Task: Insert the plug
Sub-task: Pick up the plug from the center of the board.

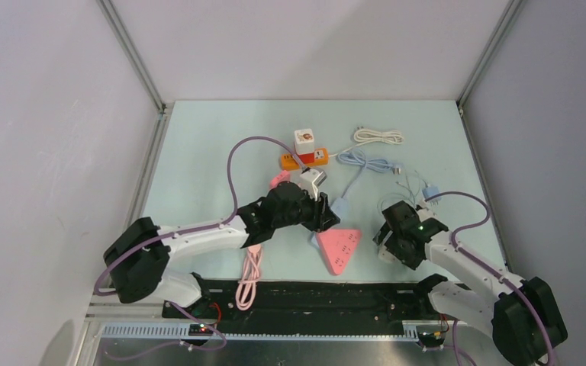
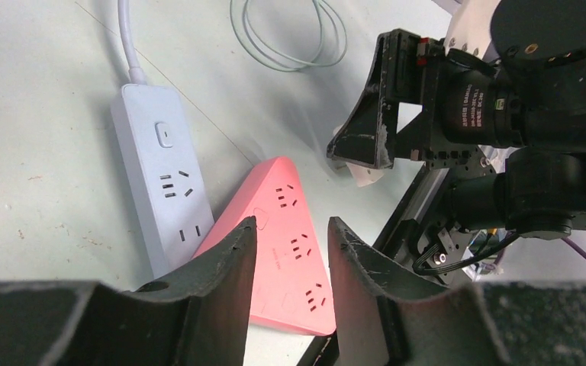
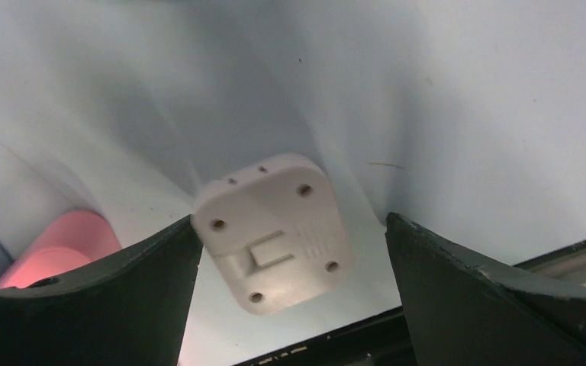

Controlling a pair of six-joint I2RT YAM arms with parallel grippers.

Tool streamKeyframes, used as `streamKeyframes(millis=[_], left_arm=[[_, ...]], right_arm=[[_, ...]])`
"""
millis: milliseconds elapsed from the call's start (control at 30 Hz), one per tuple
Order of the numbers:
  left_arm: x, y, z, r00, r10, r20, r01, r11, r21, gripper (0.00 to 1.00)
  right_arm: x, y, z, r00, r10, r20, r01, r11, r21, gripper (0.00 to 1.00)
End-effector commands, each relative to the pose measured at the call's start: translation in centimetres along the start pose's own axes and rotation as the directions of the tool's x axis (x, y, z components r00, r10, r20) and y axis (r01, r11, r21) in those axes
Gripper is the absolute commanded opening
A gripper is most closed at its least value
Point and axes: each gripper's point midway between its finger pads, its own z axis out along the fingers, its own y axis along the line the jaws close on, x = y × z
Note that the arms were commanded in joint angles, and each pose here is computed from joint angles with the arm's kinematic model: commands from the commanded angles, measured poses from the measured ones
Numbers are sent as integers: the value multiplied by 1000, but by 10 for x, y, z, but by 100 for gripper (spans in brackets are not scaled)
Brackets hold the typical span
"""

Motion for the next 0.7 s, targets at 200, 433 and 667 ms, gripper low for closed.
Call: streamKeyframes(millis=[200,433,667], left_arm=[[-12,-4,-8,999,26,40,-27,999,23,44],[-10,-8,-9,999,18,29,-20,999,43,47],[-7,-12,-9,1000,17,15,-18,998,68,53]], right_arm=[[-1,10,17,999,26,-23,-28,996,-86,70],[-6,22,4,999,34,-10,-35,984,-175,47],[-10,39,-15,998,52,-35,-60,959,-277,44]])
